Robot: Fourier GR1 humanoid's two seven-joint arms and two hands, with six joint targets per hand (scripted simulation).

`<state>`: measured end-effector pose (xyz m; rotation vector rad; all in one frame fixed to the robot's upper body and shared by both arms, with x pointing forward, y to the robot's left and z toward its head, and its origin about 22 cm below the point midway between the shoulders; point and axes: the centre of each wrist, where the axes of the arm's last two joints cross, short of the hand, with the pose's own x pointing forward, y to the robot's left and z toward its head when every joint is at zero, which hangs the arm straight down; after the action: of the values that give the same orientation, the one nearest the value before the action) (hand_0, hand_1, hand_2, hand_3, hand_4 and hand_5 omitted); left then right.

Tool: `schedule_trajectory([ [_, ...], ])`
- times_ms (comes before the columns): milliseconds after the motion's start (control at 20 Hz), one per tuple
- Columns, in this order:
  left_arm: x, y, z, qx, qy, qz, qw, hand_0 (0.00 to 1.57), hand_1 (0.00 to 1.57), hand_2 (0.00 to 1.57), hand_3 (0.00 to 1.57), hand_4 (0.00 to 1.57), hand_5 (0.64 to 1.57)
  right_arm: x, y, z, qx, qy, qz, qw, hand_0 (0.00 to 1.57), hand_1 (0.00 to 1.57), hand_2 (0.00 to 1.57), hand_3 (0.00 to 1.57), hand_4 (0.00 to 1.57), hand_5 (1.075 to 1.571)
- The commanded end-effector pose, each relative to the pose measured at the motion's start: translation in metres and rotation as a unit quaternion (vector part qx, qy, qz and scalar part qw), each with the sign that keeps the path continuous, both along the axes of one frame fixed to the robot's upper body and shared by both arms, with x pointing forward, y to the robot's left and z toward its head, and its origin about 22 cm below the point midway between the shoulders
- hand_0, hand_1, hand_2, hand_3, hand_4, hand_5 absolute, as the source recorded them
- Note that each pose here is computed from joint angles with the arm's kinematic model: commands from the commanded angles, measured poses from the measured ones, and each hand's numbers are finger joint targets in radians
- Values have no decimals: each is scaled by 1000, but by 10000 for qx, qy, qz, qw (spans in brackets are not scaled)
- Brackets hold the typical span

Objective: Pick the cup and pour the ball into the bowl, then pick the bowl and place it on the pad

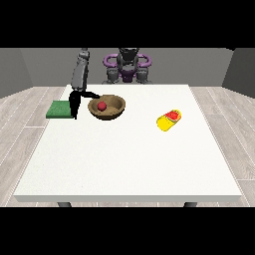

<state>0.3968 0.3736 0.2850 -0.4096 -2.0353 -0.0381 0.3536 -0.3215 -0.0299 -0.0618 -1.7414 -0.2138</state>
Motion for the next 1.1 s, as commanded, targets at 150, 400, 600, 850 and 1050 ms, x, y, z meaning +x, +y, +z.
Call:
schedule_trajectory([
  [150, -12, 3, 19, 3, -246, -47, 9997, 0, 0, 0, 0, 0, 1568, -4, 17, -23, 136, -66, -4, 9999, 0, 0, 0, 0, 0, 1568],
  [400, -18, 1, 39, -30, -507, -84, 9987, 0, 0, 0, 0, 0, 1569, -7, 11, -30, 750, 334, -231, 9964, 0, 0, 0, 0, 615, 1512],
  [600, -20, -1, 59, -225, -580, -101, 9980, 0, 0, 0, 0, 0, 1571, -12, -10, -26, 111, 1028, -338, 9941, 1571, 1571, 1571, 547, 983, 1552],
  [850, -20, 12, 40, -170, -393, -138, 9990, 0, 0, 0, 0, 0, 1571, -11, -28, -10, -79, 1223, -519, 9911, 1571, 1571, 1571, 1571, 1025, 1571],
  [1050, -18, 33, 19, -320, 75, 11, 9995, 0, 0, 0, 0, 0, 1571, 4, -29, 17, -395, 1424, -743, 9862, 1571, 1571, 1571, 1533, 1062, 1569],
])
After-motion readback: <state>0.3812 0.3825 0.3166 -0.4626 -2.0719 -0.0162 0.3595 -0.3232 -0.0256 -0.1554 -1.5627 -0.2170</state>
